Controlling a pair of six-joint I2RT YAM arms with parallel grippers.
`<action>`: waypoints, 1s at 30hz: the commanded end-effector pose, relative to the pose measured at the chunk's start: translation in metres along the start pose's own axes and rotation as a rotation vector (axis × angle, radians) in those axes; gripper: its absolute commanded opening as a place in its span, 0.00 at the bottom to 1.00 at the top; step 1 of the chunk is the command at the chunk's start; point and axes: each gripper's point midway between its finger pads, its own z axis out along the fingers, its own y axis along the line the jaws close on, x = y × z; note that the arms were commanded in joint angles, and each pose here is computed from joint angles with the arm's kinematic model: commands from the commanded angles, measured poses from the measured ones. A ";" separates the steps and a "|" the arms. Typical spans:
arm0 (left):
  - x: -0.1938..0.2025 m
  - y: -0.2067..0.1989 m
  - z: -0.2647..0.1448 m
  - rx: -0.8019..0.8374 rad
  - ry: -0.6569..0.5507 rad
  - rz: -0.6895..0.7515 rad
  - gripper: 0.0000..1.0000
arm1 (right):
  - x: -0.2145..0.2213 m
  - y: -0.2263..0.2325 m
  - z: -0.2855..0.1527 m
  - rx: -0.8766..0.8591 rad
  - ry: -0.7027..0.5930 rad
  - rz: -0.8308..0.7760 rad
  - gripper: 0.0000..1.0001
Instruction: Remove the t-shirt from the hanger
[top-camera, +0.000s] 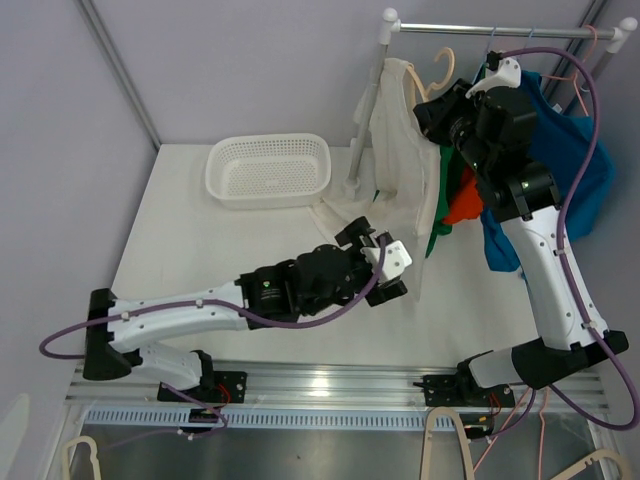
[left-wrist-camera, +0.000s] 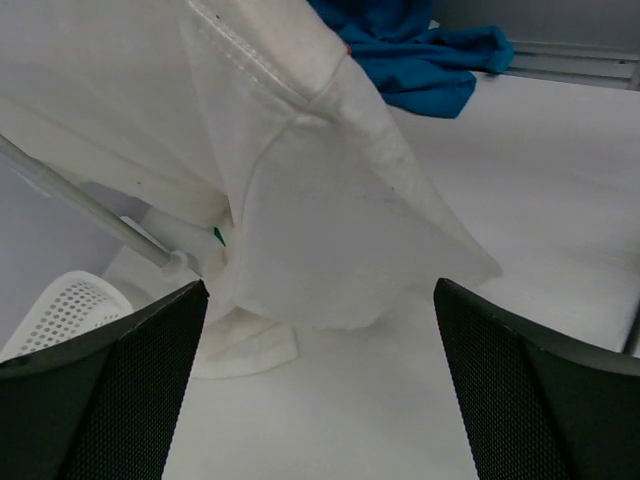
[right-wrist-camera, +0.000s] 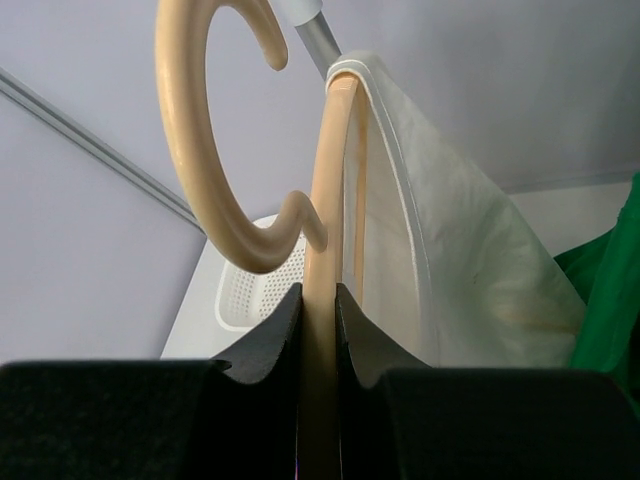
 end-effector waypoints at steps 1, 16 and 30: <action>-0.054 0.034 0.009 -0.170 -0.172 0.027 0.99 | -0.038 0.038 -0.033 -0.145 -0.089 0.028 0.00; -0.046 0.005 0.056 -0.103 -0.138 0.070 0.01 | -0.048 0.056 -0.052 -0.220 -0.076 0.026 0.00; -0.070 -0.189 -0.082 0.937 -0.086 0.036 0.01 | -0.035 0.022 -0.001 -0.139 -0.030 -0.002 0.00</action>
